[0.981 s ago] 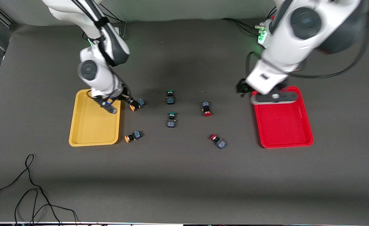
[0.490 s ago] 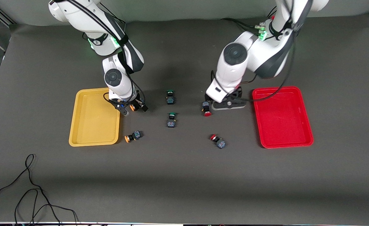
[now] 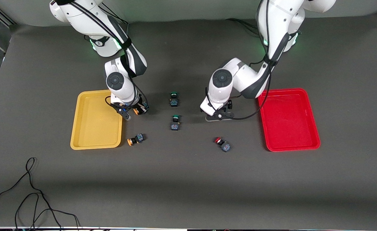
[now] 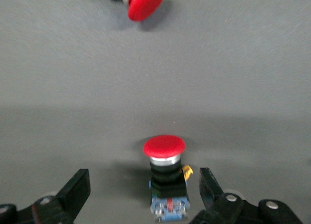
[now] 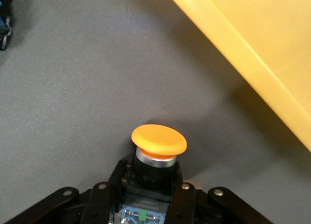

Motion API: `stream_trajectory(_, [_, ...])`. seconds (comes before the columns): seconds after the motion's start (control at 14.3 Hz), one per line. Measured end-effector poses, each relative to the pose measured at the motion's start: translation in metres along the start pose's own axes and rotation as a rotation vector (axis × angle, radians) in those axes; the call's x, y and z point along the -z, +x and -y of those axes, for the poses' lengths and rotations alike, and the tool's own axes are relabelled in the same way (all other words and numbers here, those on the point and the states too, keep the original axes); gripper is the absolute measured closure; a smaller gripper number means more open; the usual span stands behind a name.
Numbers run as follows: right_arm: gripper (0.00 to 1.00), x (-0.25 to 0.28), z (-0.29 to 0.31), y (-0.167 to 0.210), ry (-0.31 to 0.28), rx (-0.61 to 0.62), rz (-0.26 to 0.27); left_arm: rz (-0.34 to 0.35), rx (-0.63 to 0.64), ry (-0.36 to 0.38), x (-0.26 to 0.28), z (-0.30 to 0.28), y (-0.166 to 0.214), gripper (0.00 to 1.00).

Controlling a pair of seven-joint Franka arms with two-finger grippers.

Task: Place red and yellow buttons in trays
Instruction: 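Grasp the orange button with the right gripper while the left gripper grasps the red button, then place the orange button in the yellow tray while the left gripper places red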

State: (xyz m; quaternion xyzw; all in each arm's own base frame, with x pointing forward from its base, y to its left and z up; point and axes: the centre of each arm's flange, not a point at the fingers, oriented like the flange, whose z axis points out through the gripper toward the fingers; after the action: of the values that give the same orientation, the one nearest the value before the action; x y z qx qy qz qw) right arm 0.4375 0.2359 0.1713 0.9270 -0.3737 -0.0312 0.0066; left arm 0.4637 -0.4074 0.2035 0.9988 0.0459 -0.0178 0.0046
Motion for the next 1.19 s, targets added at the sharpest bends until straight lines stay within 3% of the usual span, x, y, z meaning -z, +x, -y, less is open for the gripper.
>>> stream_trajectory(0.21, [0.60, 0.026, -0.007, 0.035, -0.013, -0.003, 0.007, 0.006, 0.000, -0.001, -0.016, -0.003, -0.004, 0.00])
stream_trajectory(0.42, [0.60, 0.100, -0.058, 0.132, -0.024, 0.034, 0.070, 0.006, 0.009, -0.006, -0.025, -0.012, -0.014, 0.03])
stream_trajectory(0.56, [0.60, 0.128, -0.105, 0.180, 0.012, 0.038, 0.095, 0.005, 0.016, -0.006, -0.025, -0.014, -0.015, 0.26])
stream_trajectory(0.77, [0.60, 0.117, -0.123, 0.183, -0.003, 0.043, 0.116, -0.002, 0.026, -0.010, -0.022, -0.013, -0.010, 0.58])
stream_trajectory(1.19, [0.60, 0.045, -0.136, 0.174, -0.095, 0.036, 0.071, -0.020, 0.082, -0.013, -0.001, 0.002, 0.025, 0.61])
